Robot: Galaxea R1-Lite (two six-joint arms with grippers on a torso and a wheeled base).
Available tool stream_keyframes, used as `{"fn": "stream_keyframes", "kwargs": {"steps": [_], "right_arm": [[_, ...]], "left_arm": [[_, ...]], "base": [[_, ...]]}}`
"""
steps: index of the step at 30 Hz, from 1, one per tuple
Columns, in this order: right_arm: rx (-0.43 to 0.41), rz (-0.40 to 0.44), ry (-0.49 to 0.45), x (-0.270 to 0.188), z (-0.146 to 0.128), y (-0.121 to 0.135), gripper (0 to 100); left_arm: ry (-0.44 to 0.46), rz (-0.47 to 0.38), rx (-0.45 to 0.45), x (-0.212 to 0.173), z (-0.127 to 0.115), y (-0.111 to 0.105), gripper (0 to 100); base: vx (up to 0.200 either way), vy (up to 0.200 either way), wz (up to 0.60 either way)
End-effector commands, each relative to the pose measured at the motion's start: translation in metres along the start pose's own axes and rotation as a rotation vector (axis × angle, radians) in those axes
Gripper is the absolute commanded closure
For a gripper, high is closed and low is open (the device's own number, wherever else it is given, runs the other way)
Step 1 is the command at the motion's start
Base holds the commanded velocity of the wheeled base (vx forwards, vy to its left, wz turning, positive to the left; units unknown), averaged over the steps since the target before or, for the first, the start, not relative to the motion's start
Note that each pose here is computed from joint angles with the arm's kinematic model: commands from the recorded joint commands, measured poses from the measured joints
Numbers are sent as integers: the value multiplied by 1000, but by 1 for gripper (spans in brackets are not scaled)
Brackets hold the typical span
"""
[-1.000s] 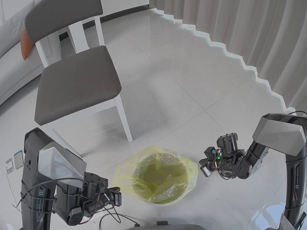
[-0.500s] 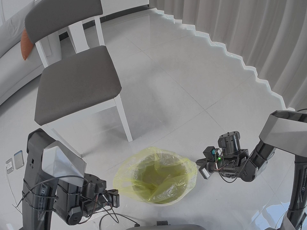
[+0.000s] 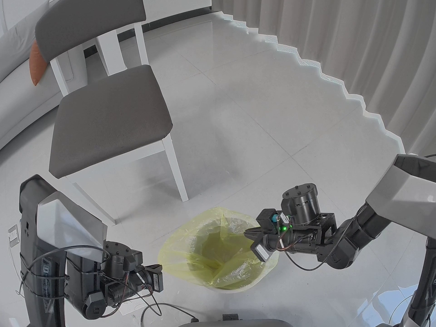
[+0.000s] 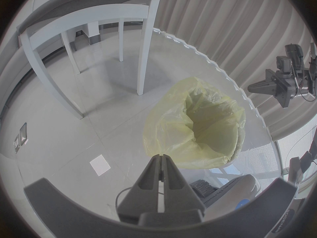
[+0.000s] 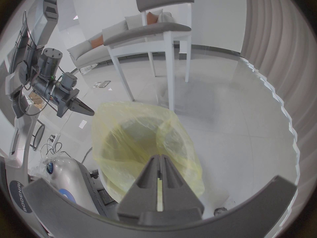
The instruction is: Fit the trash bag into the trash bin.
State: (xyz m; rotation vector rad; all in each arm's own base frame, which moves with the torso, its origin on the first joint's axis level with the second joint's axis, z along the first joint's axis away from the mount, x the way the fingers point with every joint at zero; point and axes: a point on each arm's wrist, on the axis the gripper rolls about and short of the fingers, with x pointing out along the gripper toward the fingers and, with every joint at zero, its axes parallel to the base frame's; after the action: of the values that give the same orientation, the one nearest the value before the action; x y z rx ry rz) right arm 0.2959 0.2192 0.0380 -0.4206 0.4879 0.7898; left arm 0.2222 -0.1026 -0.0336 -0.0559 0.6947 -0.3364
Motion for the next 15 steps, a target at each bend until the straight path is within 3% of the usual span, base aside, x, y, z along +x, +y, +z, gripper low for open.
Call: {"fn": "stream_keyframes", "kwargs": {"steps": [1,3,4,15], "right_arm": [[-25,37,-20,10,12,15,100],[-47,72,-18,21,13,30,100],[-51,80,-15,23,12,34,100],[-101,166,50,43,4,71,100]], "left_arm": [[-27,-3,-3,-5,4,0,100],[-25,-7,1,-8,4,0,100],[-24,-12,1,-8,4,0,0],[0,-10,-24,-12,0,0,0]], "base": [[0,0,0],[0,0,0],[0,0,0],[0,0,0]]}}
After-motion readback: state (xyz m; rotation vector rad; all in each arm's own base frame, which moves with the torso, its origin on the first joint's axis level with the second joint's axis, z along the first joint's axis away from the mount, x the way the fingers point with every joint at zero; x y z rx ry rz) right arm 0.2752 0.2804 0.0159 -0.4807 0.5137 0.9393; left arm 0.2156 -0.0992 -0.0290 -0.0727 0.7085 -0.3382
